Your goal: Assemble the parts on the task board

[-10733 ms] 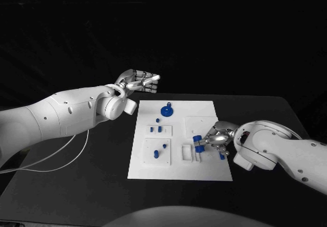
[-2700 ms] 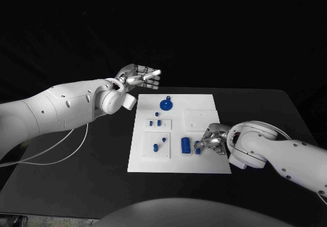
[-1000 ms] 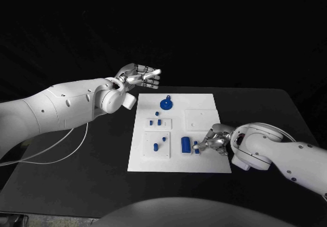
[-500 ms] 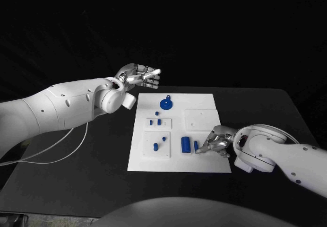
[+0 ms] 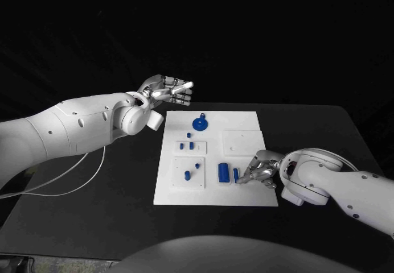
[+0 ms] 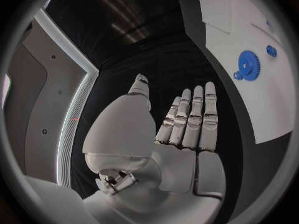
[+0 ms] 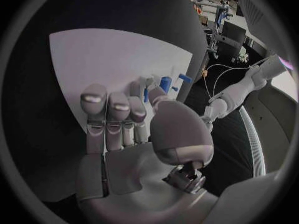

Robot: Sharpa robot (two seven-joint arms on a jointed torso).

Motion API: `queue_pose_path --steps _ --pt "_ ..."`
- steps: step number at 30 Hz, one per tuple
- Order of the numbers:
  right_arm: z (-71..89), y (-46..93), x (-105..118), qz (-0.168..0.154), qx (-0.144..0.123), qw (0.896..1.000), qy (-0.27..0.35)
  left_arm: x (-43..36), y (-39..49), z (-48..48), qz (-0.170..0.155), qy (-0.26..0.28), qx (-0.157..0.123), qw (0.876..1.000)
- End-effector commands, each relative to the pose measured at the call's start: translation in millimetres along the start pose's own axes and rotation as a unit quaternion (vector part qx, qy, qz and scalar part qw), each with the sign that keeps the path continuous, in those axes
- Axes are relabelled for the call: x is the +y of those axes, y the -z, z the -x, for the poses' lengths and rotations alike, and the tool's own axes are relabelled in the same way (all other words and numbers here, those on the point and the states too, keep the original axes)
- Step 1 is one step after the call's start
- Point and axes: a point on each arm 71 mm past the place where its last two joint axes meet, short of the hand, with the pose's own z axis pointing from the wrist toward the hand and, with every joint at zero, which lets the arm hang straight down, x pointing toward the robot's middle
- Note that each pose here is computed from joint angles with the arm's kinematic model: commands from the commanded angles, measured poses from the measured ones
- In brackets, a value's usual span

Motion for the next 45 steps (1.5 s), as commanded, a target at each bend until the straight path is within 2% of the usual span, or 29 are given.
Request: queue_pose_path --steps 1,10,14,18,23,28,30,33,34,35,37,41,45 --pt "0.0 -0.9 0 -0.003 -0.007 1.0 0.009 -0.9 -0.3 -1.9 -0.004 0.002 0.008 1.0" --pt "-0.1 -0.2 -3 0.005 0.003 1.0 -0.001 -0.9 -0.1 -1.8 -0.004 0.001 0.008 1.0" --pt "1.0 1.6 -5 0.024 0.007 1.0 -0.014 -1.1 0.2 -1.3 -0.006 0.001 0.006 1.0" --pt "8.5 5.4 -5 0.07 -0.017 0.996 -0.057 -1.6 0.5 -0.1 -0.009 0.001 0.001 1.0" --pt "31.9 8.4 -6 0.133 -0.063 0.982 -0.116 -1.6 0.4 3.5 -0.013 -0.001 -0.009 1.0" --pt "69.1 5.7 -12 0.189 -0.12 0.957 -0.183 -1.9 -0.4 9.3 -0.018 0.006 -0.035 0.999" --pt "88.4 1.7 -17 0.205 -0.149 0.943 -0.213 -1.7 -1.7 12.3 -0.02 0.008 -0.049 0.999" --pt "121.2 -9.1 -29 0.221 -0.198 0.916 -0.27 -1.3 -3.6 19.8 -0.022 0.012 -0.078 0.997" --pt "126.7 -10.8 -32 0.222 -0.206 0.911 -0.281 -1.3 -3.9 21.1 -0.022 0.013 -0.082 0.996" --pt "137.2 -14.0 -37 0.224 -0.223 0.899 -0.302 -1.4 -4.7 23.4 -0.022 0.015 -0.09 0.996" --pt "149.8 -17.6 -44 0.226 -0.242 0.884 -0.33 -1.3 -5.8 26.6 -0.022 0.017 -0.101 0.995" --pt "168.7 -25.3 -55 0.233 -0.268 0.853 -0.383 -0.7 -10.0 31.3 -0.022 0.024 -0.117 0.993" --pt "176.5 -33.0 -62 0.244 -0.273 0.828 -0.424 0.0 -14.7 34.5 -0.022 0.03 -0.13 0.991"
